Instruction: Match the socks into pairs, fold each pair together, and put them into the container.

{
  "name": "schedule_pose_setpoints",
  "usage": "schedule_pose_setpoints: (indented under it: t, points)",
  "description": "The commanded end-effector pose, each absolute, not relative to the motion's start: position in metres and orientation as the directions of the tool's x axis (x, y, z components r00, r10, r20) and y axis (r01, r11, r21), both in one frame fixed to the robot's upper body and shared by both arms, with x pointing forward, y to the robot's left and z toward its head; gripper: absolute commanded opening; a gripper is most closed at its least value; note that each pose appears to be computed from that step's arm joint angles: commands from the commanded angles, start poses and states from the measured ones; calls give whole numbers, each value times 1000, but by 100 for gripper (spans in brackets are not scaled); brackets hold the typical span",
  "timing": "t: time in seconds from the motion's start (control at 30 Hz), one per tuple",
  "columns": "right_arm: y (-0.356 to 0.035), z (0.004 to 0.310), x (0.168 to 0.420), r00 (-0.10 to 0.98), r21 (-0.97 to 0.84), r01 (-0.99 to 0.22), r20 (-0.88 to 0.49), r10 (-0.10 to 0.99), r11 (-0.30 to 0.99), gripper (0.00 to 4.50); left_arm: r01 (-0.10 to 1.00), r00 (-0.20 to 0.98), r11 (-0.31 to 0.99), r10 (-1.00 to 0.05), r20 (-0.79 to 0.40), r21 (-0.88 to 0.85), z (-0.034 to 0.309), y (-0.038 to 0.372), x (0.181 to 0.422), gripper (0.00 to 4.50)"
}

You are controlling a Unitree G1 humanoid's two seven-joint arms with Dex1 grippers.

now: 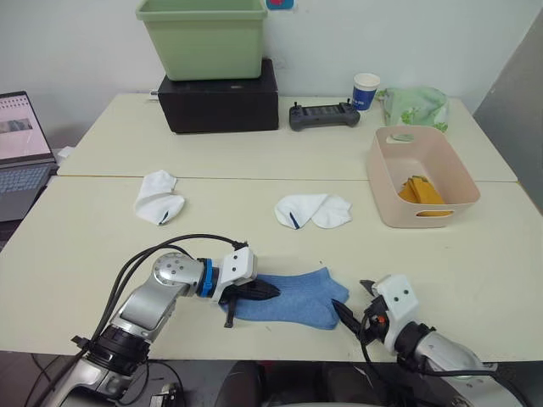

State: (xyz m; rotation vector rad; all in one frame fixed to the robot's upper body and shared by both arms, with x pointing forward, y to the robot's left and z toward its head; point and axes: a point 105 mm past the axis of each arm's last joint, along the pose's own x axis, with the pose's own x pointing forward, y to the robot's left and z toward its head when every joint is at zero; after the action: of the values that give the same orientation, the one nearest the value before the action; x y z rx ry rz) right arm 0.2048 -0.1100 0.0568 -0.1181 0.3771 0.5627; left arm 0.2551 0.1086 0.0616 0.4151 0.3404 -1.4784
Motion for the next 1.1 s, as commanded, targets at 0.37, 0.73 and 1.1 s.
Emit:
schedule_pose_setpoints:
  t: [0.37,0.73,1.1]
  points:
    - [-102,64,199,762,-77,-596,-367,533,799,1,990,142,121,-877,-460,76,71,118,263,0]
    - [-128,90,224,815,-50,-538,-286,504,842,1,993,56,6,-907,-417,119,82,67,265,0]
    - [-101,124,212,709,-6,-686,-230,667,728,1,986,40,-41,-886,-463,163,61,54,275,0]
